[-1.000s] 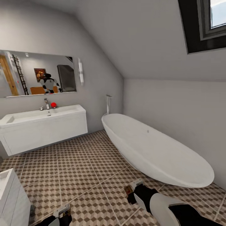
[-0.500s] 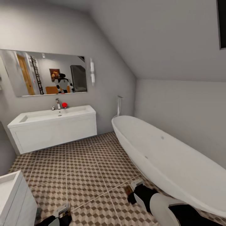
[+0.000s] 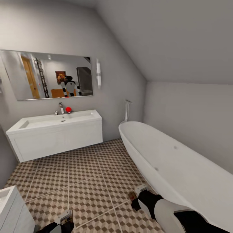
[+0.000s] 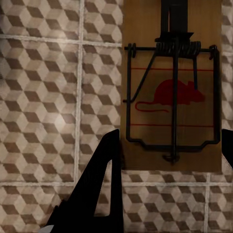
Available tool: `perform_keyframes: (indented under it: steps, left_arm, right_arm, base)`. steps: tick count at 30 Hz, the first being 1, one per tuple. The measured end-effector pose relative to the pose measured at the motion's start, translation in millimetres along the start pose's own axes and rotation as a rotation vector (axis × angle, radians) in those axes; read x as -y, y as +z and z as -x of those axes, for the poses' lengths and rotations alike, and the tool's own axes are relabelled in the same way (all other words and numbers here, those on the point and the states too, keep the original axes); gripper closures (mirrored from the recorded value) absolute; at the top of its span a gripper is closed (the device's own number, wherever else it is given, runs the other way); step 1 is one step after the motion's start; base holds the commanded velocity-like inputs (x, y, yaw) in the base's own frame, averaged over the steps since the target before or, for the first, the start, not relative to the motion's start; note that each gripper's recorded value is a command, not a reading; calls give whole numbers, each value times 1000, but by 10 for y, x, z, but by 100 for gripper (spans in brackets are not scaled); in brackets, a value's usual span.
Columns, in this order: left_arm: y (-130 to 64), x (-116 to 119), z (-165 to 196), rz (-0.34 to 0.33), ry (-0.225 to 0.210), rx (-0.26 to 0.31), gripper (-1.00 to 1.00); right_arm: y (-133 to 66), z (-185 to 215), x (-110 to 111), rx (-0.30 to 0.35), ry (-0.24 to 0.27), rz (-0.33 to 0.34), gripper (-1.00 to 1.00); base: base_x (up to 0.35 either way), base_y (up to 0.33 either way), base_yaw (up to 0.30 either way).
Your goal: Take the four mousetraps from the cabinet in the bathroom and place them on the bathroom floor. Make sure all four end up on the same floor surface, and ensure that at least two of them are either under or directly next to the same bathroom sink.
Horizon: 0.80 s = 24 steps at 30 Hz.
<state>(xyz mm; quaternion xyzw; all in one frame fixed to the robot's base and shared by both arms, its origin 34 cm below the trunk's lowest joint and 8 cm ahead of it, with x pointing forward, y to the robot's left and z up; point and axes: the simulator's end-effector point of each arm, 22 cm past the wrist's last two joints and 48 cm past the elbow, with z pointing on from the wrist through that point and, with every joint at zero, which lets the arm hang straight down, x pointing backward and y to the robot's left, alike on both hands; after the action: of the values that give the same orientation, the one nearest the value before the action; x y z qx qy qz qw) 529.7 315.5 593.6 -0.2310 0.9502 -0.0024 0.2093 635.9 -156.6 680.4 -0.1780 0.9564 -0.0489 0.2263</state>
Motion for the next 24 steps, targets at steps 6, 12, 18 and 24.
perform_keyframes:
  steps: [6,12,18,24]
  left_arm:
    - [0,0,0,0,0,0,100]
    - [0,-1,-1,0,0,0,100]
    - [0,-1,-1,0,0,0,100]
    - [0,-1,-1,0,0,0,100]
  right_arm:
    - [1,0,-1,1,0,0,100]
    - [0,2,0,1,0,0,100]
    - [-1,7,2,2,-1,0,100]
    - [0,3,0,2,0,0,100]
  base:
    - [323,0,261]
    - [323,0,271]
    - [323,0,273]
    - [323,0,273]
